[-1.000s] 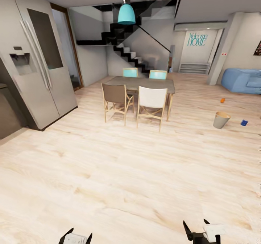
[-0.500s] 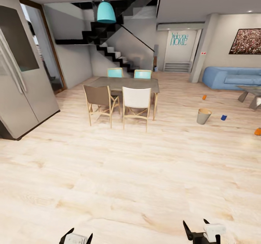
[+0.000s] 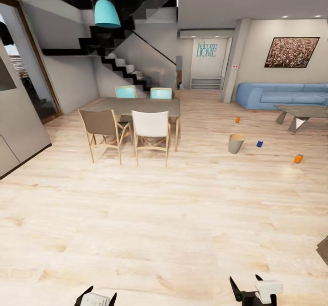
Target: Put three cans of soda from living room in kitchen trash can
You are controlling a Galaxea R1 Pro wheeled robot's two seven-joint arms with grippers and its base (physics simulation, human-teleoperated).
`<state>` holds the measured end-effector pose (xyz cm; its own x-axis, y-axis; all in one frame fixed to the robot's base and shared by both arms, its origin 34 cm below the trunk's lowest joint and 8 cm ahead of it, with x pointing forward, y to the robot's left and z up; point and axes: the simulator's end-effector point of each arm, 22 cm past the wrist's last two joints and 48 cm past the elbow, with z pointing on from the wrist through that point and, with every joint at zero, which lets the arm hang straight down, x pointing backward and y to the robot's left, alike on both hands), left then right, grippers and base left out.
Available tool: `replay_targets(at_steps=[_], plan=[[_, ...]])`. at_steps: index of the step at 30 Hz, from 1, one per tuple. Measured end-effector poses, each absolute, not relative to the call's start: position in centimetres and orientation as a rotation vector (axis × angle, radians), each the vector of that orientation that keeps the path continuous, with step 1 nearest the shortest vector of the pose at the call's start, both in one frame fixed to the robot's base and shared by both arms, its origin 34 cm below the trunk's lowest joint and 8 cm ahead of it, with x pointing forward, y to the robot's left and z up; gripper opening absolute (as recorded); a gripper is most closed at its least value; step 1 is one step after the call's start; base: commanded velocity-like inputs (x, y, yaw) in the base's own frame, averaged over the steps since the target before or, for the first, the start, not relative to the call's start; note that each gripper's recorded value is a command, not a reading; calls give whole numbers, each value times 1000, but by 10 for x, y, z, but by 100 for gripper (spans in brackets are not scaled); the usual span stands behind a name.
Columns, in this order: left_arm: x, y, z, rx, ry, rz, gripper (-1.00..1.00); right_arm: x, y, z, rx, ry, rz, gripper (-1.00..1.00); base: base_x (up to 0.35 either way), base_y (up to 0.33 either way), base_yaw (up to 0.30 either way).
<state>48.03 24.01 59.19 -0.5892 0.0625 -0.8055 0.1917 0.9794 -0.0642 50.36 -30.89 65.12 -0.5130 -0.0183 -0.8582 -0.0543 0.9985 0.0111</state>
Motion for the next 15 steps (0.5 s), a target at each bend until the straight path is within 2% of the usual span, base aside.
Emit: replay_targets(at_steps=[7, 15], plan=[[480, 240, 592, 178, 2201, -179, 100, 504, -308, 651, -53, 2110, 47, 100, 153, -253, -23], [480, 240, 592, 178, 2201, -182, 100, 504, -307, 651, -53, 2110, 48, 100, 235, -198, -4]])
